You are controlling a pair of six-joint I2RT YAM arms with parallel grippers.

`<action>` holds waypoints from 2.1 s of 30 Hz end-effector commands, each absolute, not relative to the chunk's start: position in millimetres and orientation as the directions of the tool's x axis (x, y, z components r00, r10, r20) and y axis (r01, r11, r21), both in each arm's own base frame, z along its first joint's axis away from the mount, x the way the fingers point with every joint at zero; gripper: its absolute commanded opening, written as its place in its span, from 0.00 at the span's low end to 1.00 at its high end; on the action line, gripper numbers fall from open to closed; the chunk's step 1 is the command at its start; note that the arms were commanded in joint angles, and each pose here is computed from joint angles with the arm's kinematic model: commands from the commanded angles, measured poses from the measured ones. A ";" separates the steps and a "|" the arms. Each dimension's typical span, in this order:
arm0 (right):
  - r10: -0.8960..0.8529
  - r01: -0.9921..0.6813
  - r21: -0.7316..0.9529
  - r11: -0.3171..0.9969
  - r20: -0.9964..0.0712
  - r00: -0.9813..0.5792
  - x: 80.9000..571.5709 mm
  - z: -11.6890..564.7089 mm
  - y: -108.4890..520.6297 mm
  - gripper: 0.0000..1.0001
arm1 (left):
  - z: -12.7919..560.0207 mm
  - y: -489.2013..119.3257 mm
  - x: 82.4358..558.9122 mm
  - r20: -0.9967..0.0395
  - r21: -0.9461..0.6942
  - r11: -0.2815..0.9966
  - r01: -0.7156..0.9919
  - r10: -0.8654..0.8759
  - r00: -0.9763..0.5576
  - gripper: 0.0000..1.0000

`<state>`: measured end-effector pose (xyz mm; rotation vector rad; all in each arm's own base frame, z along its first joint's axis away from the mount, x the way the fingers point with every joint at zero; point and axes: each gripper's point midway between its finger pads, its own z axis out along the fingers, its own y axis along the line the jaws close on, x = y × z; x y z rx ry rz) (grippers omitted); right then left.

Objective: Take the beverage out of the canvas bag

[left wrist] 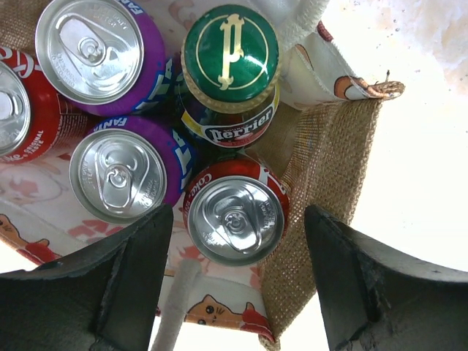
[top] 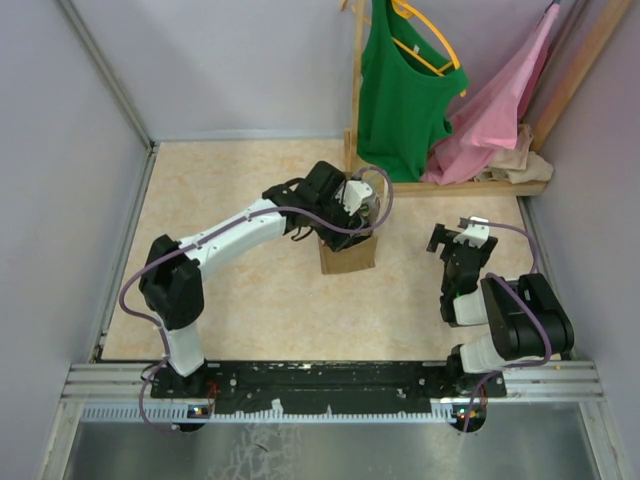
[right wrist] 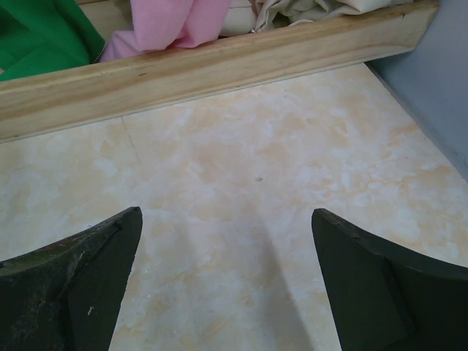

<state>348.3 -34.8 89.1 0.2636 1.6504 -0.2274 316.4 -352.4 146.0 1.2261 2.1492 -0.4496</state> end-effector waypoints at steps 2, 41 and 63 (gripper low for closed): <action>0.045 0.313 0.038 0.949 -0.999 -0.017 355.6 108.8 -36.8 0.99 | 134.5 -345.6 294.3 -0.570 -0.006 0.524 0.852 0.698 -0.433 0.79; 0.045 0.313 0.037 0.949 -0.999 -0.018 355.6 108.5 -36.8 0.99 | 90.0 -337.0 292.1 -0.446 -0.083 0.568 0.819 0.714 -0.540 0.73; 0.045 0.314 0.037 0.949 -0.999 -0.018 355.6 108.5 -37.2 0.99 | 41.0 -315.3 294.9 -0.331 -0.109 0.598 0.794 0.731 -0.596 0.75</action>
